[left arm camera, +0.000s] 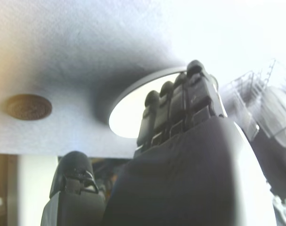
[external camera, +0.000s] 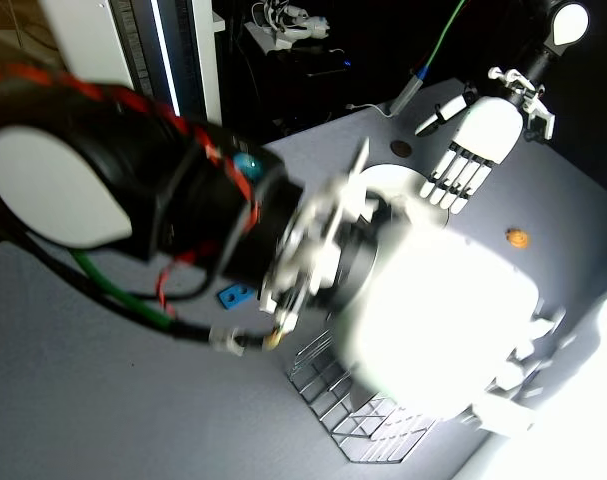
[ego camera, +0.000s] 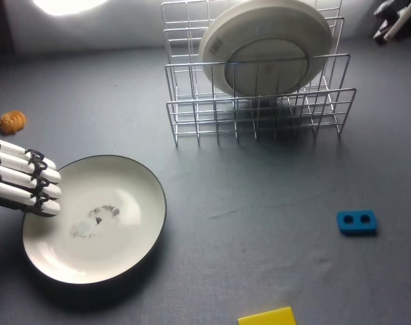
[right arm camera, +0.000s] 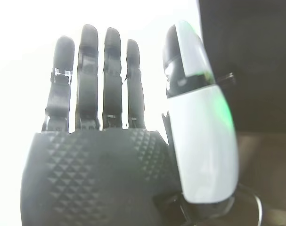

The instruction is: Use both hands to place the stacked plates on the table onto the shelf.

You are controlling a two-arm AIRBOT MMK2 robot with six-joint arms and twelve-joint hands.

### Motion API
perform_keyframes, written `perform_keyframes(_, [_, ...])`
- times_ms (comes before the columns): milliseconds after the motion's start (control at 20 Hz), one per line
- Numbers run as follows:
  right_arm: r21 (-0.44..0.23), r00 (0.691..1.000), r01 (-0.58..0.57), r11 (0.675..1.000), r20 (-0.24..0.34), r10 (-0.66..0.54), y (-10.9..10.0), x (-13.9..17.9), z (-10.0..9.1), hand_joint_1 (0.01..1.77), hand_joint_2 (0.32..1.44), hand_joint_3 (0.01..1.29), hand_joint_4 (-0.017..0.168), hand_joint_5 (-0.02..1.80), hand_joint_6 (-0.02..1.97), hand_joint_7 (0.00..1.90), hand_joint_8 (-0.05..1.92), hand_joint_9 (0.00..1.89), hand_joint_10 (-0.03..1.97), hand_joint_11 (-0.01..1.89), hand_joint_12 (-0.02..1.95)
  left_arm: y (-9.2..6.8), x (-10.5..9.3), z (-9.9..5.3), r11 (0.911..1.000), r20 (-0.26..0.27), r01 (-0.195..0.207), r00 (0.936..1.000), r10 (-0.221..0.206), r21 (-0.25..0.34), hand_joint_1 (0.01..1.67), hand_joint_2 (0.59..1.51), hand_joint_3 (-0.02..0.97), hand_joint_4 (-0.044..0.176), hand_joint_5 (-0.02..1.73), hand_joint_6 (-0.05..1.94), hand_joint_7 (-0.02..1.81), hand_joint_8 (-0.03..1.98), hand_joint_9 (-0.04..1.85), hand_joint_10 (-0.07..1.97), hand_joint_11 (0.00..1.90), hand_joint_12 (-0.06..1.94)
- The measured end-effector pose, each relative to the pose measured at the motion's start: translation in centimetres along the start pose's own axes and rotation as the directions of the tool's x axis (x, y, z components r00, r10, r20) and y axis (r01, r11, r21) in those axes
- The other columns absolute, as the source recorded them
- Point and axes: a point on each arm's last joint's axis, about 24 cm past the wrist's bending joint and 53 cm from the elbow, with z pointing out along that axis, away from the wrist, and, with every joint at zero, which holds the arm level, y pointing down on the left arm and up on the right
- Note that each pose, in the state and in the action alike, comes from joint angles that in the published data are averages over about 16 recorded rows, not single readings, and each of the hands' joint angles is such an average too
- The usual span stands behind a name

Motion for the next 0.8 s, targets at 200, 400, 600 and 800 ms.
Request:
perform_keyframes(200, [-0.095, 0.957, 0.284, 0.954, -0.034, -0.288, 3.5, 3.2, -1.0, 1.08, 0.98, 0.01, -0.002, 0.25, 0.05, 0.27, 0.02, 0.22, 0.08, 0.06, 0.61, 0.1, 0.3, 0.1, 1.0, -0.007, 0.008, 0.9999, -0.008, -0.001, 0.01, 1.148, 0.018, 0.0, 0.06, 0.01, 0.02, 0.0, -0.01, -0.02, 0.01, 0.01])
perform_keyframes(400, [-0.19, 0.854, 0.502, 0.843, -0.04, -0.518, 6.1, 7.1, -2.3, 1.08, 0.91, 0.01, 0.0, 0.09, 0.03, 0.08, 0.02, 0.07, 0.01, 0.02, 0.36, 0.1, 0.9, 0.2, 0.9997, -0.019, 0.023, 0.9996, -0.023, -0.002, 0.01, 1.147, 0.019, 0.0, 0.06, 0.01, 0.02, 0.0, -0.02, -0.03, 0.02, 0.01])
perform_keyframes(600, [-0.27, 0.75, 0.63, 0.728, -0.032, -0.661, 7.6, 10.9, -3.6, 1.11, 0.84, 0.01, 0.002, 0.02, 0.03, 0.01, 0.02, 0.01, 0.0, 0.02, 0.33, 0.3, 1.7, 0.3, 0.9989, -0.036, 0.046, 0.9983, -0.046, -0.006, 0.01, 1.145, 0.019, -0.001, 0.05, 0.0, 0.02, 0.0, -0.02, -0.03, 0.02, 0.01])
perform_keyframes(800, [-0.336, 0.679, 0.688, 0.643, -0.016, -0.734, 8.6, 14.1, -4.5, 1.12, 0.82, 0.01, 0.005, 0.02, 0.03, 0.01, 0.02, 0.01, 0.0, 0.02, 0.42, 0.4, 2.6, 0.3, 0.9972, -0.055, 0.074, 0.9958, -0.074, -0.011, 0.02, 1.143, 0.019, -0.002, 0.05, 0.0, 0.01, 0.0, -0.02, -0.04, 0.03, 0.02])
